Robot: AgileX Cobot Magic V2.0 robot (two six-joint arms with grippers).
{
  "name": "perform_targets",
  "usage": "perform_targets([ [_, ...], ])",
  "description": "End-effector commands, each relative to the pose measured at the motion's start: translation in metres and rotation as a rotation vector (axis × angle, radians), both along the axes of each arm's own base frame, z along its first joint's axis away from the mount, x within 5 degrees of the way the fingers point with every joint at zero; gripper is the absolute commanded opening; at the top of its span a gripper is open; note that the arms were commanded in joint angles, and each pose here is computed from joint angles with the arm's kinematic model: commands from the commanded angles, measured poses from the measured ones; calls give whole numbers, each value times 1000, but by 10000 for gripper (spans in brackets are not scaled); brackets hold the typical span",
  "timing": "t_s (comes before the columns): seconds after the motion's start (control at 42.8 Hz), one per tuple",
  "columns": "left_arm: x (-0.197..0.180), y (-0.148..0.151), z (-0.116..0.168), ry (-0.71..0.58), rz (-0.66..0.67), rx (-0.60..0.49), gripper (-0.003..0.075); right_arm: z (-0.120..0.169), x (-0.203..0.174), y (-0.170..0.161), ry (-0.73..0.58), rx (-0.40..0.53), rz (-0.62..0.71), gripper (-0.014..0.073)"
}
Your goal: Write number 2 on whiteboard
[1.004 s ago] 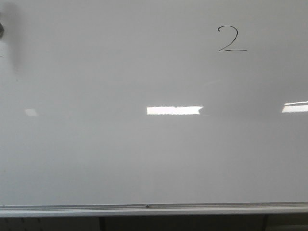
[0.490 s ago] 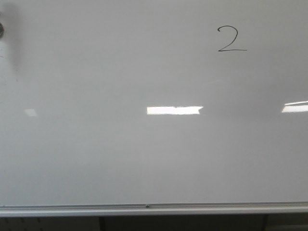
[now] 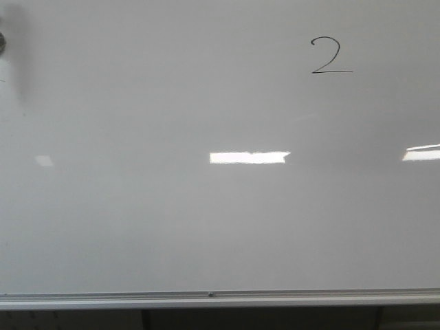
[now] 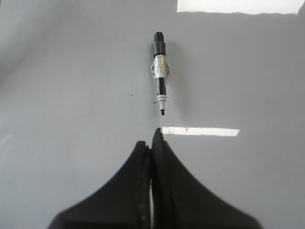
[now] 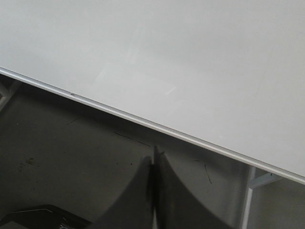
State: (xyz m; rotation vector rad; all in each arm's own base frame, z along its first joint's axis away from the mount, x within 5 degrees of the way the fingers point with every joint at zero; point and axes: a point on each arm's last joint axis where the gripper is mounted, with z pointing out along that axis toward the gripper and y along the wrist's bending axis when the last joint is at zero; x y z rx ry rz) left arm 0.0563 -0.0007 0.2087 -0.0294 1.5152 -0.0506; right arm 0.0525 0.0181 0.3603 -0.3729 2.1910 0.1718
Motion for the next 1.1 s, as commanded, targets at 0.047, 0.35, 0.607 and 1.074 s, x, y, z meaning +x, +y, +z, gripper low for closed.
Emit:
perform_targets([
  [0.047, -1, 0, -2, -83, -8, -10, -20, 11, 3, 0, -74, 17, -9, -69],
  [0.35, -1, 0, -2, -81, -8, -10, -20, -4, -5, -8, -226, 31, -99, -69],
  [0.607, -1, 0, -2, -81, -8, -10, -20, -57, -5, -15, -528, 74, -232, -69],
  [1.074, -1, 0, -2, -81, -8, -10, -20, -149, 2, -19, -764, 105, -320, -69],
])
